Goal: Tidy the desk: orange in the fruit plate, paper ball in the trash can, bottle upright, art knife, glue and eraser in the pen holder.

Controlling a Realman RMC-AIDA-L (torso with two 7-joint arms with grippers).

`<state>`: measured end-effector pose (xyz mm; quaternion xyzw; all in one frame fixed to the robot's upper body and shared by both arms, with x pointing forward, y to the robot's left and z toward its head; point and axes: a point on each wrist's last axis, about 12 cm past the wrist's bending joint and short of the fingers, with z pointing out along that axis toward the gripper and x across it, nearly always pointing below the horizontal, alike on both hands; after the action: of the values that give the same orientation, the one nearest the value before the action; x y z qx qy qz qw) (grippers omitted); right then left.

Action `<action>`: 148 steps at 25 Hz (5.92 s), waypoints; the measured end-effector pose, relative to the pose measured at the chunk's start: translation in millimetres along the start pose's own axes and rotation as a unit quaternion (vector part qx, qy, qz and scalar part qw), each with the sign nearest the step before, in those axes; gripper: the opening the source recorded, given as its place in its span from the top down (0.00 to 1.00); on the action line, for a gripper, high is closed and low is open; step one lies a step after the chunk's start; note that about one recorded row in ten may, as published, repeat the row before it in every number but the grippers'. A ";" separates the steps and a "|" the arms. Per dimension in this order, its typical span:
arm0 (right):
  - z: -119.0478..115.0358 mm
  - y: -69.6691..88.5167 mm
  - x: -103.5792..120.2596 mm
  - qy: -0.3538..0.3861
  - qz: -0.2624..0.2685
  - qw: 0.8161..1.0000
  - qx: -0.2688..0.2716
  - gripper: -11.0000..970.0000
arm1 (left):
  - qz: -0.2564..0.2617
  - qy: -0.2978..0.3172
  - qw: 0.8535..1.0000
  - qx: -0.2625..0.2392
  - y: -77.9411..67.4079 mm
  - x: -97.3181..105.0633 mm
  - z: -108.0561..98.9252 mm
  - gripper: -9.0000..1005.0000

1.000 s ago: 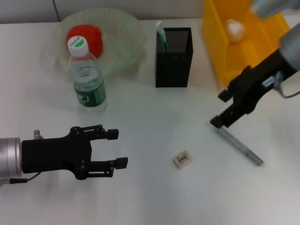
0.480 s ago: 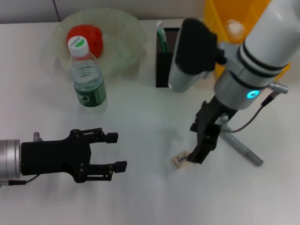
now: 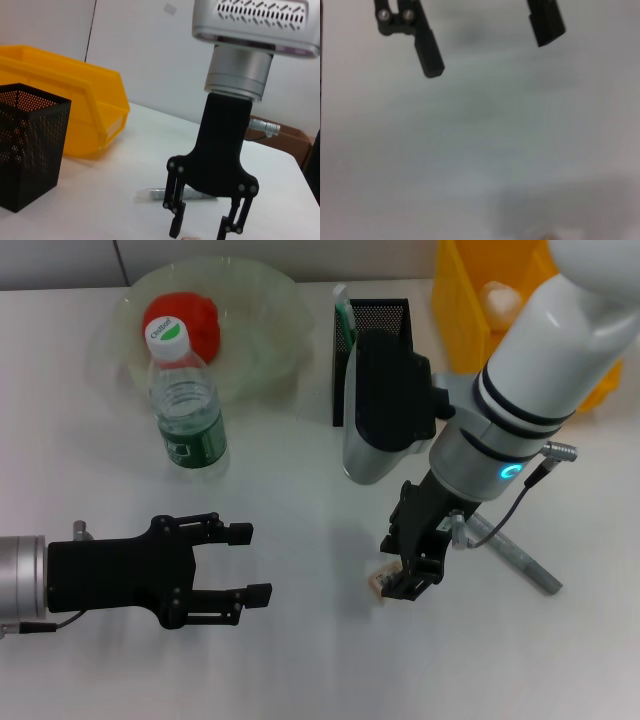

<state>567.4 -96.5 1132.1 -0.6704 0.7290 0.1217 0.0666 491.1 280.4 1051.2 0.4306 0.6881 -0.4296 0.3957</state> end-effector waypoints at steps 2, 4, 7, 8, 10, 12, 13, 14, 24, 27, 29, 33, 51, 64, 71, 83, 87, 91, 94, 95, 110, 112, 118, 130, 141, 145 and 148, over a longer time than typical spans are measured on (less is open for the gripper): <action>2.4 0.3 -0.9 0.003 -0.005 1.000 -0.001 0.42 | 0.000 0.000 1.000 0.000 0.1 -0.2 0.2 0.21; 3.5 0.3 -1.0 0.006 -0.009 1.000 -0.001 0.45 | 0.001 0.000 1.000 0.000 0.4 -0.7 0.5 0.21; 3.6 0.9 -0.8 0.007 -0.016 1.000 -0.003 0.46 | 0.001 0.000 1.000 0.000 0.7 -0.9 0.6 0.21; 3.5 1.1 -1.0 0.008 -0.017 1.000 -0.004 0.46 | 0.001 0.000 1.000 0.000 0.7 -0.9 0.6 0.21; 3.5 1.2 -1.5 0.008 -0.019 1.000 -0.004 0.47 | 0.001 0.001 1.000 -0.001 0.9 -0.8 0.6 0.21; 4.0 1.3 -1.5 0.010 -0.020 1.000 -0.004 0.48 | 0.001 0.001 1.000 -0.002 1.3 -0.9 0.7 0.21; 4.5 1.3 -1.6 0.011 -0.022 1.000 -0.004 0.48 | 0.001 0.001 1.000 -0.002 1.5 -1.0 0.8 0.21; 4.9 1.3 -1.6 0.012 -0.022 1.000 -0.004 0.48 | 0.001 0.001 1.000 -0.003 1.6 -1.0 0.8 0.21; 7.7 1.8 -1.1 0.021 -0.025 0.999 -0.008 0.57 | 0.001 0.003 1.000 -0.006 2.9 -1.3 1.0 0.21; 8.1 2.8 -1.2 0.025 -0.028 0.999 -0.010 0.62 | 0.001 0.003 1.000 -0.007 3.0 -1.3 1.0 0.21; 8.0 3.1 -1.3 0.026 -0.029 0.999 -0.011 0.66 | 0.001 0.003 1.000 -0.007 3.0 -1.3 1.0 0.21; 6.7 3.7 -1.8 0.029 -0.029 0.999 -0.012 0.80 | 0.000 0.003 1.000 -0.007 2.4 -0.3 0.5 0.21; 1.3 14.3 -8.8 0.028 -0.061 0.998 -0.008 0.77 | -0.004 0.002 1.000 -0.005 -0.2 2.1 -1.7 0.21; 10.9 18.3 -10.8 0.039 -0.084 0.996 0.000 0.51 | -0.004 0.000 1.000 -0.006 0.7 1.0 -2.1 0.21; 12.3 16.8 -10.2 0.040 -0.083 0.996 0.000 0.53 | -0.002 0.000 1.000 -0.004 1.0 -0.2 -1.2 0.21; -47.1 -5.3 8.9 -0.064 0.001 0.997 0.050 0.73 | 0.001 -0.003 1.000 0.000 -0.6 -0.8 -5.9 0.21; -79.8 -16.4 18.7 -0.122 0.033 0.986 0.104 0.70 | 0.000 -0.004 1.000 0.000 -1.1 -0.1 -6.3 0.21; -106.6 -35.4 26.9 -0.193 0.072 0.960 0.190 0.68 | -0.001 -0.003 1.000 0.000 -1.4 0.3 -6.5 0.21; -107.2 -48.4 28.5 -0.224 0.091 0.941 0.237 0.67 | 0.000 -0.005 1.000 0.003 -2.1 0.1 -6.2 0.21; -104.6 -52.2 28.8 -0.232 0.096 0.936 0.248 0.66 | 0.000 -0.006 1.000 0.004 -2.6 -0.1 -6.0 0.21; -78.5 -66.5 25.1 -0.236 0.121 0.931 0.250 0.57 | 0.000 -0.008 1.000 0.006 -4.1 0.8 -4.8 0.21; -78.3 -58.2 26.8 -0.222 0.131 0.941 0.218 0.55 | -0.001 -0.007 1.000 0.007 -4.2 0.8 -5.1 0.21; -69.7 -33.8 39.5 -0.135 0.181 0.964 0.139 0.52 | -0.001 -0.007 1.000 0.013 -5.4 0.6 -2.5 0.21; -21.6 -22.7 64.5 -0.067 0.231 0.965 0.102 0.53 | 0.003 -0.007 1.000 0.016 -3.2 -3.2 0.0 0.21; -8.9 -22.4 68.8 -0.045 0.232 0.966 0.105 0.59 | 0.004 -0.007 1.000 0.017 -2.3 -4.5 1.2 0.21; -6.8 -21.8 69.4 -0.040 0.230 0.967 0.104 0.64 | 0.003 -0.007 1.000 0.016 -2.1 -4.1 1.4 0.21; -4.0 -20.9 69.5 -0.029 0.225 0.968 0.104 0.66 | 0.003 -0.007 1.000 0.015 -2.3 -3.8 1.7 0.21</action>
<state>582.1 -165.9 1116.0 -0.4747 0.8674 0.0765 0.1284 490.5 277.3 1054.7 0.4358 0.6774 -0.4419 0.3949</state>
